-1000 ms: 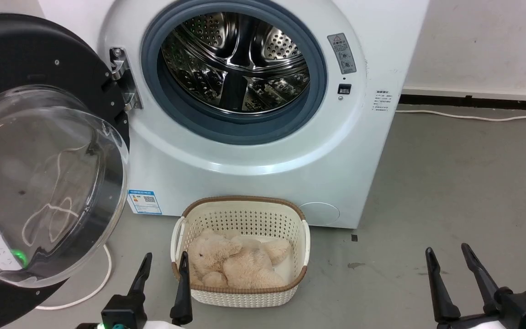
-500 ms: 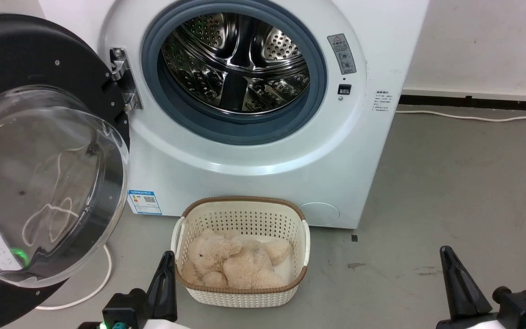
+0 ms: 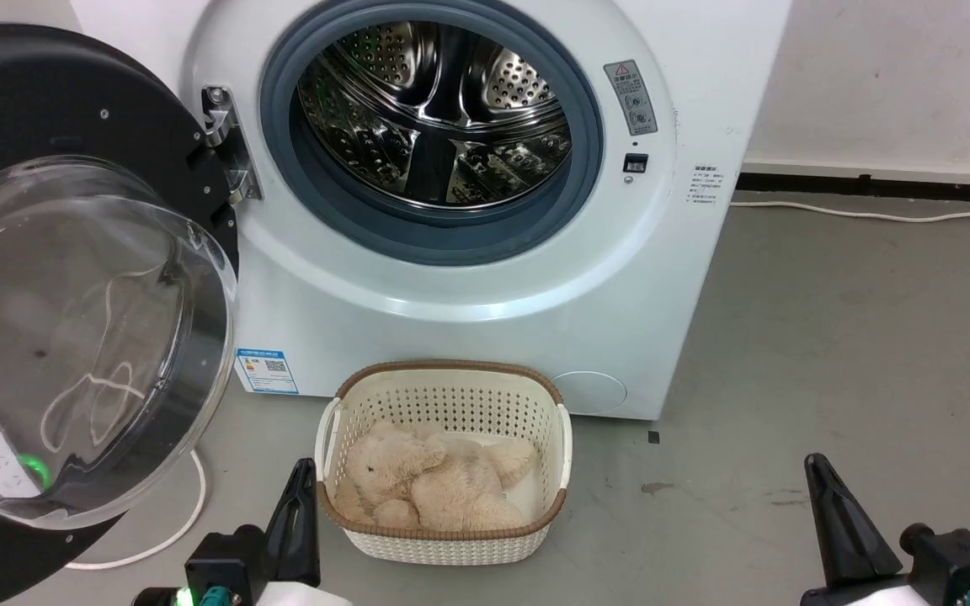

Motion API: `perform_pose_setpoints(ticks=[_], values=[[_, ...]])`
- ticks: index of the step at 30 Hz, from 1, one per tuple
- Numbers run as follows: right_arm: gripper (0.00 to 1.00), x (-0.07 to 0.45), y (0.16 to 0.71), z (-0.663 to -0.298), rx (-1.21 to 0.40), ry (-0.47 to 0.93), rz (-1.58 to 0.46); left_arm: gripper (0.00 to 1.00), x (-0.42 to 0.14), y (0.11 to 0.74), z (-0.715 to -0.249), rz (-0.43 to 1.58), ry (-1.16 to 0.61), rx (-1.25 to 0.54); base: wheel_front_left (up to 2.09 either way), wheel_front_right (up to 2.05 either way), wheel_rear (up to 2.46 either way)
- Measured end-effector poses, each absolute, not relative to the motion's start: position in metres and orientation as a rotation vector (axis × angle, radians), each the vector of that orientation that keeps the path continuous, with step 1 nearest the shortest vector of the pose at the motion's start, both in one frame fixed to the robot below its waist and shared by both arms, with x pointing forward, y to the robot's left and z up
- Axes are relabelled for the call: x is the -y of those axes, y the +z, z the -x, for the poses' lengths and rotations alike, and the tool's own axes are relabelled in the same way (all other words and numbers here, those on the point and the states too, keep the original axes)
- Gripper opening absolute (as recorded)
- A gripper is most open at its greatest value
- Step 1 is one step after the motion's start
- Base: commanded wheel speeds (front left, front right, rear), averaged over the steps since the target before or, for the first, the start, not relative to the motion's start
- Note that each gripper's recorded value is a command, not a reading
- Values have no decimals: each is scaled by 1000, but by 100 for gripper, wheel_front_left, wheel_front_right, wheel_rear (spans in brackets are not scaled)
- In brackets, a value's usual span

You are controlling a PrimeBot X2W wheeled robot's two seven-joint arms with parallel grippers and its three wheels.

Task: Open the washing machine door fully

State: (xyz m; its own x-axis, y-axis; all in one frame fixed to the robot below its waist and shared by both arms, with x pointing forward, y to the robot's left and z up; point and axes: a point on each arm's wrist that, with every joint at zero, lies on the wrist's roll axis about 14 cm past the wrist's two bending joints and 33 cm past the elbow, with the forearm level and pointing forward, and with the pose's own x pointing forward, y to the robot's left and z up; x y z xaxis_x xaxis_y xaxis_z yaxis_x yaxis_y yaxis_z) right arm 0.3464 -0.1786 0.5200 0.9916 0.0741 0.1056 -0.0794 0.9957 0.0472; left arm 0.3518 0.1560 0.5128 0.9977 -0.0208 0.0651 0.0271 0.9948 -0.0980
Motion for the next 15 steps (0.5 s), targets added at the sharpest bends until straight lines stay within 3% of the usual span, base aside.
perform_pose_setpoints(ticks=[15], values=[[0,175,518,-349,78,87,-36,0,-158,515,-355,76,-23,56,0,0,0]])
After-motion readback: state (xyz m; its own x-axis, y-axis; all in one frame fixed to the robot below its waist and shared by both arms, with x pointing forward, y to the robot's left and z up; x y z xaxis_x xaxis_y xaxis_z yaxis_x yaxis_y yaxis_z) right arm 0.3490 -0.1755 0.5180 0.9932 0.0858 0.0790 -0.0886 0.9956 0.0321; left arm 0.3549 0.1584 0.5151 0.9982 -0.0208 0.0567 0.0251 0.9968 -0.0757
